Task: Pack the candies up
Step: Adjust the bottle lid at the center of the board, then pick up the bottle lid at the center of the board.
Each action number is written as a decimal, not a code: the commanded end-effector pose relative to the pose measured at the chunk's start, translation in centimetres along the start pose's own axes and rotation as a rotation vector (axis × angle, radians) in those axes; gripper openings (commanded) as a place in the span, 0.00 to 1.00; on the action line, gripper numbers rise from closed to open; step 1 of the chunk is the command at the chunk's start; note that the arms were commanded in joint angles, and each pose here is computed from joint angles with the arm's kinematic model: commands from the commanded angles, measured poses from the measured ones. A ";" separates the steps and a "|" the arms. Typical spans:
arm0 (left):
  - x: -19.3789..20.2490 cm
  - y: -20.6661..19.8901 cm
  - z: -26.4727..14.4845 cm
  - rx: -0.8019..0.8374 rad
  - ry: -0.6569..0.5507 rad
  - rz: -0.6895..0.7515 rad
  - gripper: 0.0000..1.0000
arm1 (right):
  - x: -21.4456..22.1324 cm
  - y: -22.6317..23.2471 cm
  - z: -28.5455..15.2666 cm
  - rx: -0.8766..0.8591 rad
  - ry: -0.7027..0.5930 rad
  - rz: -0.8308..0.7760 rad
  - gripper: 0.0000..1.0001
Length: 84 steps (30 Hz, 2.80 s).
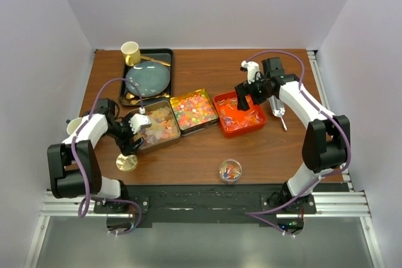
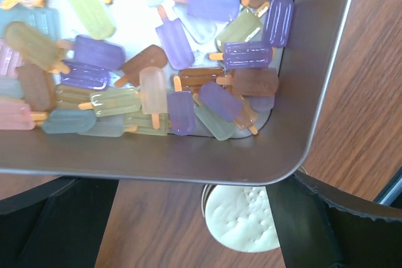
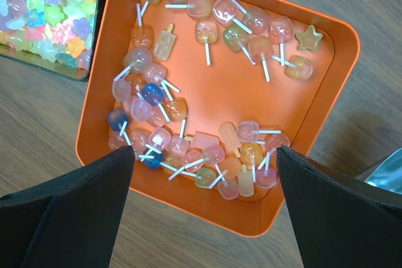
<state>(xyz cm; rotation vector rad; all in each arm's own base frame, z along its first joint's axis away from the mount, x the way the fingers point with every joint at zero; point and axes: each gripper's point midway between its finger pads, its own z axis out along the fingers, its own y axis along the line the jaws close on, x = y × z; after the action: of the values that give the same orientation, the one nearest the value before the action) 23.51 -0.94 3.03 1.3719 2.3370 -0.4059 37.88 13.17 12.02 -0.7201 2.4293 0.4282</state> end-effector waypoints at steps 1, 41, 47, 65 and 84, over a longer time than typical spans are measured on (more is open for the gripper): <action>-2.8 0.5 -2.3 -0.040 -0.094 0.029 1.00 | -1.5 0.1 -0.6 0.005 -0.042 -0.041 0.99; 4.3 -1.8 -1.0 -0.040 0.066 0.159 1.00 | -2.7 0.8 -0.3 -0.046 -0.048 -0.071 0.99; 3.6 -1.2 -0.7 -0.051 0.033 0.139 1.00 | -2.4 1.2 0.2 -0.067 -0.042 -0.059 0.99; 3.1 -2.8 -4.2 0.009 0.056 0.132 0.88 | -2.9 1.6 -0.4 -0.070 -0.059 -0.053 0.99; -19.5 -6.2 -10.6 -0.009 -0.435 0.388 0.92 | -1.2 -8.7 -9.4 0.337 0.004 0.177 0.99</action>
<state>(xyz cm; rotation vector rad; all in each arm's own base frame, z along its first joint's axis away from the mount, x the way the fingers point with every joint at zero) 24.71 -8.22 19.38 1.5628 1.7794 -0.3411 40.71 4.71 14.56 -0.3072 2.5210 0.2196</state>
